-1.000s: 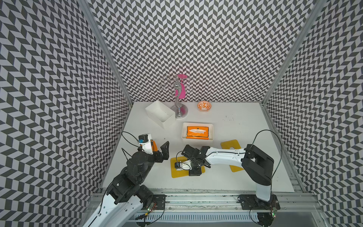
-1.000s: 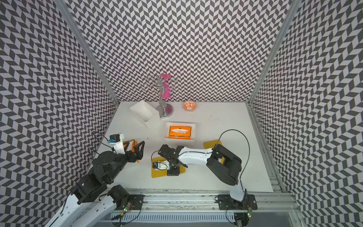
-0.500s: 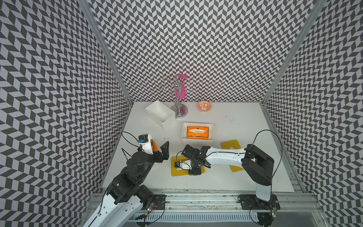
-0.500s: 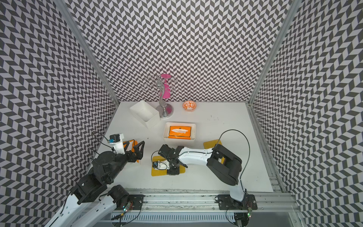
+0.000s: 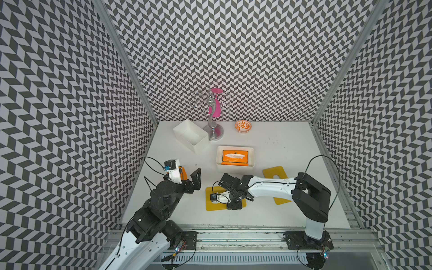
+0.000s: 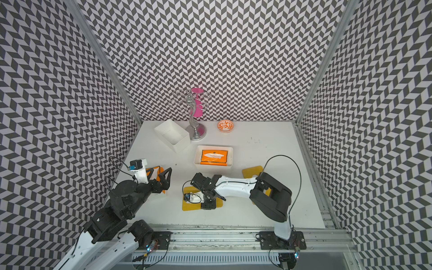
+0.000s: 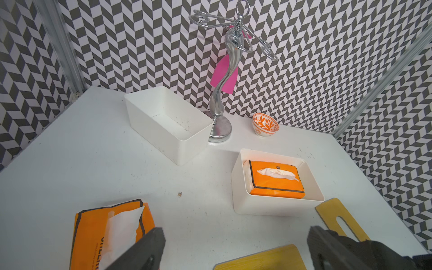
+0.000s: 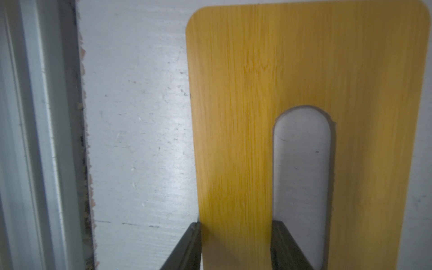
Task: Put the tissue paper into the tissue box
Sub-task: Pick up the box lid from the center of the board.
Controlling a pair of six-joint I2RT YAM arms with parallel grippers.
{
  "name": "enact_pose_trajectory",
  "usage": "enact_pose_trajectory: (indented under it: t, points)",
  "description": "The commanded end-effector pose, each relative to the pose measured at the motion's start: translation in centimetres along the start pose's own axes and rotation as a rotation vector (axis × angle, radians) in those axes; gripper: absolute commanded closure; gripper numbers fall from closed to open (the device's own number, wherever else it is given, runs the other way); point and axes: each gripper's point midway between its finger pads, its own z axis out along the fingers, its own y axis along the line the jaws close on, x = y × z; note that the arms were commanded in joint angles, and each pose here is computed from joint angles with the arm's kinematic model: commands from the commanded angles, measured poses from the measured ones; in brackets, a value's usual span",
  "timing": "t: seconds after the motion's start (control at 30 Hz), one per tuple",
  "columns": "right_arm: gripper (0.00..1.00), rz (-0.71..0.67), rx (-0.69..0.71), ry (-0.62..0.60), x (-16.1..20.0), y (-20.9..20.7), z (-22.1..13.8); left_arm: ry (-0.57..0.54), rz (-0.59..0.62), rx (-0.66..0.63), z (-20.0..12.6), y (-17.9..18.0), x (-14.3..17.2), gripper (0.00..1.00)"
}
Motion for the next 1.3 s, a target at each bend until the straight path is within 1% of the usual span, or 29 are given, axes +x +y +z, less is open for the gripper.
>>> enact_pose_trajectory:
  t: [0.0, 0.13, 0.33, 0.43, 0.53, 0.6, 0.67, 0.8, 0.9, 0.97, 1.03, 1.13, 1.27]
  points:
    - [0.98, -0.029, 0.008, -0.083, -1.8, 0.4, -2.1, -0.020, -0.011, -0.008, 0.0, 0.2, -0.2, 0.00]
    - [0.99, -0.041, 0.024, -0.138, -2.7, 0.4, -3.6, -0.019, -0.010, -0.010, 0.0, 0.3, -0.2, 0.00]
    - [1.00, -0.049, 0.058, -0.180, -3.1, 0.3, -5.6, -0.022, -0.012, -0.007, -0.1, 0.2, -0.3, 0.00]
    - [1.00, -0.044, 0.093, -0.202, -3.0, 0.1, -6.9, -0.017, -0.004, 0.035, -0.1, -0.6, -0.4, 0.00]
    - [1.00, -0.029, 0.125, -0.240, -2.9, 0.0, -8.4, 0.015, 0.009, 0.107, 0.2, -2.2, -0.2, 0.00]
    - [1.00, -0.018, 0.145, -0.270, -2.7, 0.1, -9.5, 0.054, 0.015, 0.126, 0.7, -2.8, 0.1, 0.00]
    - [1.00, -0.008, 0.165, -0.290, -2.3, 0.1, -10.3, 0.119, 0.002, 0.142, 1.7, -3.6, 1.0, 0.00]
    - [1.00, 0.009, 0.205, -0.323, -1.7, 0.1, -11.8, 0.274, -0.036, 0.261, 2.9, -6.2, 3.5, 0.00]
    - [1.00, 0.018, 0.225, -0.338, -1.3, 0.1, -12.6, 0.387, -0.074, 0.333, 3.6, -7.4, 5.4, 0.00]
    - [1.00, 0.019, 0.234, -0.347, -1.2, 0.2, -13.0, 0.420, -0.111, 0.373, 3.6, -7.7, 5.9, 0.00]
    - [1.00, 0.018, 0.237, -0.353, -1.1, 0.3, -13.2, 0.426, -0.154, 0.417, 3.5, -7.8, 5.8, 0.04]
    - [1.00, 0.022, 0.249, -0.368, -1.0, 0.3, -13.7, 0.438, -0.237, 0.495, 3.2, -7.8, 6.2, 0.11]
    - [1.00, 0.022, 0.253, -0.391, -0.9, 0.5, -14.2, 0.487, -0.350, 0.588, 2.9, -7.7, 7.9, 0.21]
